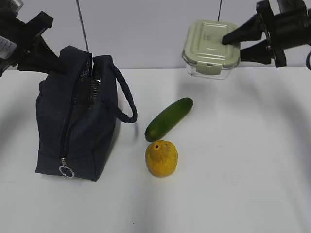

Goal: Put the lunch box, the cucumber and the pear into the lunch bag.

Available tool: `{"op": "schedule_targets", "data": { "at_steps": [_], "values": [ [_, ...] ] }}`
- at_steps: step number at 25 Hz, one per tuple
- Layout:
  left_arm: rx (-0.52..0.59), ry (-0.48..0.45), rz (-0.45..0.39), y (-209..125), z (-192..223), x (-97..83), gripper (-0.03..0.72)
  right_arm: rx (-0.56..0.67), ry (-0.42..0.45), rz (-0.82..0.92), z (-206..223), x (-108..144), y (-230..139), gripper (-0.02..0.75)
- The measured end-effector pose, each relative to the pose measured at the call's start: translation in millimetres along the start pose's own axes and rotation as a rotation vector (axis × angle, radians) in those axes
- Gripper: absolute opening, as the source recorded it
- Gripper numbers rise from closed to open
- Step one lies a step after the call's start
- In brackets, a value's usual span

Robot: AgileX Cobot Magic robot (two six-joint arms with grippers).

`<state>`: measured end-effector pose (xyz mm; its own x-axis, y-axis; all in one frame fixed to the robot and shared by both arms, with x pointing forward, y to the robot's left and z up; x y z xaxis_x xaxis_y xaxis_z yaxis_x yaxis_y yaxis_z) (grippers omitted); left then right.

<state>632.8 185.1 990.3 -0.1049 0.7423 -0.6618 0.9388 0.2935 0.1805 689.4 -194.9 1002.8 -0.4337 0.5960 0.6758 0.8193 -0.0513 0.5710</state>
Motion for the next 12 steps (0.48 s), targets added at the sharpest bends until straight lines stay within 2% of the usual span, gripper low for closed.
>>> {"op": "schedule_targets", "data": {
  "at_steps": [5, 12],
  "values": [
    [-0.004, -0.032, -0.019, 1, 0, -5.9, 0.005, 0.072, 0.09, -0.059, 31, 72, 4, 0.379],
    [-0.008, -0.037, -0.023, 2, 0, -6.8, 0.005, 0.191, 0.19, -0.132, 72, 143, -21, 0.379]
  ]
}}
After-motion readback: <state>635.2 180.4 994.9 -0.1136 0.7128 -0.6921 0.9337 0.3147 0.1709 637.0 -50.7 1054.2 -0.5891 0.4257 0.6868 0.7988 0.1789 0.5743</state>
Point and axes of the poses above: a point on each arm's last joint axis where the gripper is mounted, z pointing out along that axis toward the gripper, x along the wrist's bending axis when the last joint is at zero, y = z × x, the point moved 10 cm from there along z, pointing out along that axis toward the gripper, and after that the axes turned 14 degrees about -z, right-handed, at the moved point
